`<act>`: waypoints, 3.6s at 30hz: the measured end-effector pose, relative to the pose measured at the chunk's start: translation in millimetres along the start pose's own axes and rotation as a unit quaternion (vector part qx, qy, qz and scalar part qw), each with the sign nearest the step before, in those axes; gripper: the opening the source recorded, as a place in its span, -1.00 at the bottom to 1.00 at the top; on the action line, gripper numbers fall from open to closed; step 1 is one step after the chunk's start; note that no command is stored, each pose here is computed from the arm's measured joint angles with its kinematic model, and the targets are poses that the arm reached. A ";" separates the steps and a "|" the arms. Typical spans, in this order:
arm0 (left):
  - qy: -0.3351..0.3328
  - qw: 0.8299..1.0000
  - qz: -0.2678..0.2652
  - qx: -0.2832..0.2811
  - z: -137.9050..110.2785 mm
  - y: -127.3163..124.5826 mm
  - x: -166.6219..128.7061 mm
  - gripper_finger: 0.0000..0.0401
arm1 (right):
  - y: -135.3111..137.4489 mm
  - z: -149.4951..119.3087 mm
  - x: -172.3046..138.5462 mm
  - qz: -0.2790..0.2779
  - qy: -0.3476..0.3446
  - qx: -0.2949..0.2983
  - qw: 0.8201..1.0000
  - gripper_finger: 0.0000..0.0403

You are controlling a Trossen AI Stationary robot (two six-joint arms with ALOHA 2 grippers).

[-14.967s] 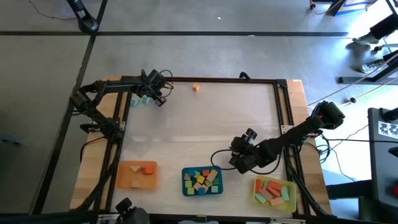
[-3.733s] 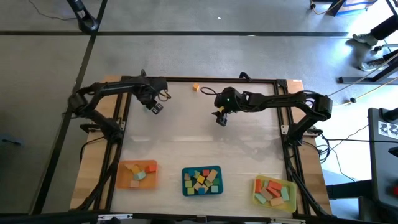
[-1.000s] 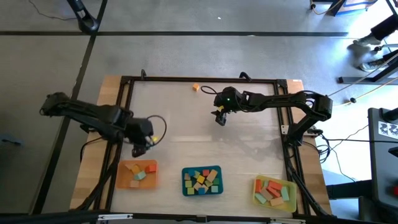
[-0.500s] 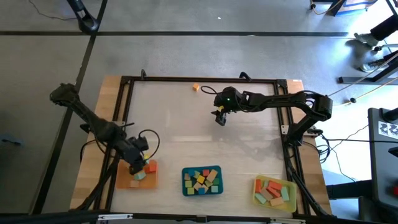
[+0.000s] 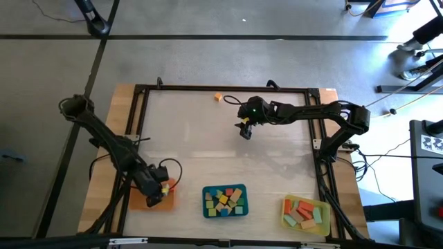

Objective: Sort blocks by size
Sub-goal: Put the light blue triangular block into the orange bin, then put the yellow cube block into the blue bin

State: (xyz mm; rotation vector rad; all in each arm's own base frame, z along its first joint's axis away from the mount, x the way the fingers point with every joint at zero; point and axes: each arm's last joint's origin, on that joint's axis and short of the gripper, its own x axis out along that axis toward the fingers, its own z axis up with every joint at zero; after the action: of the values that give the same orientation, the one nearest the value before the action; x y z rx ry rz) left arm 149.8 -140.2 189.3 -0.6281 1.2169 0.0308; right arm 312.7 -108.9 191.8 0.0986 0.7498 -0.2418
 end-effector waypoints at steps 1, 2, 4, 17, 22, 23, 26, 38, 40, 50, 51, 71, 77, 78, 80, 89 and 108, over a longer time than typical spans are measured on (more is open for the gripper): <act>0.000 1.000 0.000 0.001 2.0 0.8 0.2 -0.46 | 0.0 0.0 0.0 0.000 0.000 0.000 1.000 0.08; -0.002 1.000 -0.001 0.003 4.9 1.9 -0.5 -0.40 | 0.1 -0.1 0.0 0.000 0.000 0.000 1.000 0.08; 0.000 1.000 -0.010 0.002 13.5 3.2 -5.0 -0.28 | 0.1 -0.1 0.0 0.000 0.001 0.000 1.000 0.08; -0.129 0.990 0.055 0.005 74.7 44.5 -57.9 -0.06 | 0.4 0.1 0.0 0.000 0.000 -0.001 1.000 0.08; -0.278 0.946 0.160 0.036 118.1 73.1 -72.5 -0.09 | -0.7 0.0 0.0 -0.016 0.001 -0.002 1.000 0.08; -0.309 0.933 0.182 0.034 127.7 79.1 -75.8 -0.09 | -1.2 0.0 -0.1 -0.024 0.001 -0.002 1.000 0.08; -0.378 0.898 0.224 0.026 156.3 99.1 -83.8 -0.09 | -2.5 -0.5 -0.1 -0.044 0.004 -0.001 0.999 0.08; -0.430 0.861 0.270 0.021 251.4 184.0 -62.6 -0.09 | -3.6 -5.4 -8.0 -0.074 0.040 -0.003 0.996 0.08; -0.410 0.866 0.286 0.003 268.8 200.5 -59.5 -0.09 | -4.0 -5.7 -8.4 -0.077 0.043 -0.002 0.996 0.08; -0.336 0.898 0.280 -0.045 327.9 266.6 -24.6 -0.09 | -7.0 -12.7 -9.5 -0.096 0.079 0.005 0.992 0.08; -0.335 0.901 0.272 -0.045 331.4 270.0 -22.8 -0.09 | -7.0 -12.8 -9.5 -0.096 0.080 0.005 0.992 0.08; -0.303 0.915 0.259 -0.058 335.3 290.6 -1.5 -0.09 | -6.5 -12.5 -9.4 -0.096 0.077 0.013 0.992 0.08; -0.304 0.919 0.243 -0.054 335.3 291.6 -2.1 -0.18 | -6.4 -11.8 -9.3 -0.096 0.074 0.013 0.993 0.08; -0.304 0.921 0.239 -0.055 335.2 291.8 -2.2 -0.22 | -6.4 -11.8 -9.3 -0.095 0.074 0.013 0.993 0.08; -0.305 0.920 0.240 -0.055 335.2 293.2 -2.2 -0.32 | -6.3 -11.7 -9.3 -0.094 0.073 0.013 0.993 0.08; -0.299 0.925 0.228 -0.048 333.5 294.6 -6.8 -0.44 | -2.5 -13.3 -11.8 -0.073 0.083 0.025 0.994 0.08; -0.311 0.918 0.151 0.194 289.6 91.0 -91.9 -0.39 | 75.9 -16.5 -90.9 0.038 0.121 0.054 0.990 0.08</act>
State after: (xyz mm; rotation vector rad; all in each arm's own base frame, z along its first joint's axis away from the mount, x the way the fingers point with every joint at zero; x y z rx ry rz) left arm 334.1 98.1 288.6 -0.0545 0.6574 0.2272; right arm 256.7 -16.0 242.3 0.2628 0.9712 -0.1991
